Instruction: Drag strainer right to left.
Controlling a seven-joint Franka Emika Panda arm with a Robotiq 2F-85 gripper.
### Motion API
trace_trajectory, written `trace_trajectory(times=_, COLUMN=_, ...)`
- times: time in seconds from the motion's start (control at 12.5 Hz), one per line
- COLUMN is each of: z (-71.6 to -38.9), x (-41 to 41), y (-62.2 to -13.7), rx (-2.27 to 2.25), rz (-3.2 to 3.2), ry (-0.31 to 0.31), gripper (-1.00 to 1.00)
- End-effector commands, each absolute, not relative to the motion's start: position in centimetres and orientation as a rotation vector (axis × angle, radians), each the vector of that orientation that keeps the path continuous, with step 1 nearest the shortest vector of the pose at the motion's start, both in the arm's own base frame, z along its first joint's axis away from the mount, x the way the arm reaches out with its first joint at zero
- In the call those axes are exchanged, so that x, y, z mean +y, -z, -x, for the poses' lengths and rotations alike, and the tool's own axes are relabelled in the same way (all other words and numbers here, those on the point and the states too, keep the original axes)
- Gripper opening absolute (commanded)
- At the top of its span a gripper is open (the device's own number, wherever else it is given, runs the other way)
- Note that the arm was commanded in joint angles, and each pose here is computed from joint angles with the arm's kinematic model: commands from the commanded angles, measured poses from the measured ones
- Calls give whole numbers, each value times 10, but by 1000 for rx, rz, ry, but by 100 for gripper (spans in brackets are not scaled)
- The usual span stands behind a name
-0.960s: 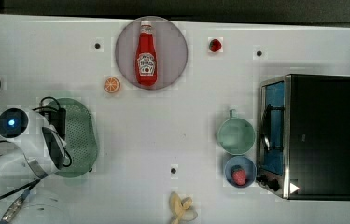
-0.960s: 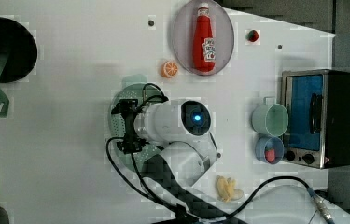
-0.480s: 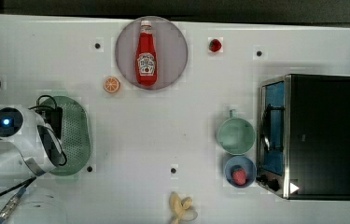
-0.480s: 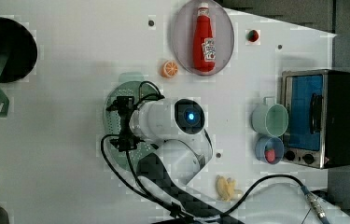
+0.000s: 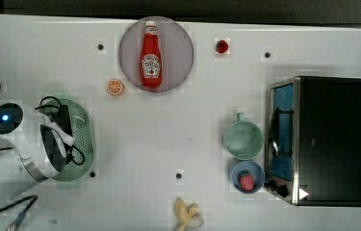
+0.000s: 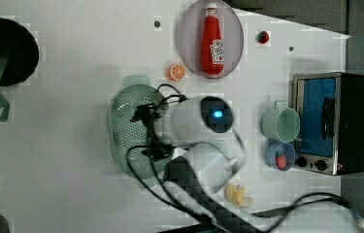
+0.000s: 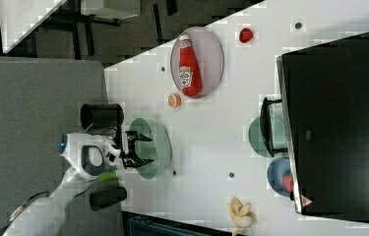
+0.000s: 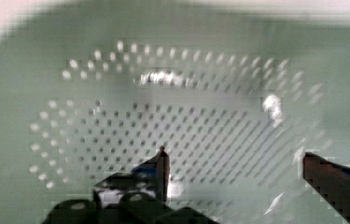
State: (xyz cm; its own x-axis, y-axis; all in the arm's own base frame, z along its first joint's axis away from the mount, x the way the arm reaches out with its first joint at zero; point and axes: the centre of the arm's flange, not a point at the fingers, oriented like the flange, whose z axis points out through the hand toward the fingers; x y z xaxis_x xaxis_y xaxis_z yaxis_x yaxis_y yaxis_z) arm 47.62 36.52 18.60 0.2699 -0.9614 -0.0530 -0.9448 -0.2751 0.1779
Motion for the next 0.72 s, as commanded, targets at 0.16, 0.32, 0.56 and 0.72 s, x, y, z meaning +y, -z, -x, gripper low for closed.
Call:
trace_trajectory(times=0.16, z=-558, x=260, y=-393, rx=-1685, rz=-2774, ry=43, gripper=100)
trace_trajectory(times=0.32, z=-569, x=185, y=-456, rx=-1678, rz=-2817, ry=-10, gripper=100)
trace_trajectory(times=0.56, z=-557, x=66, y=-523, rx=-1536, rz=-2854, ry=-61, gripper=100)
trace_trajectory(times=0.72, z=-539, x=-8, y=-548, rx=-1481, rz=-2791, ry=-72, gripper=100)
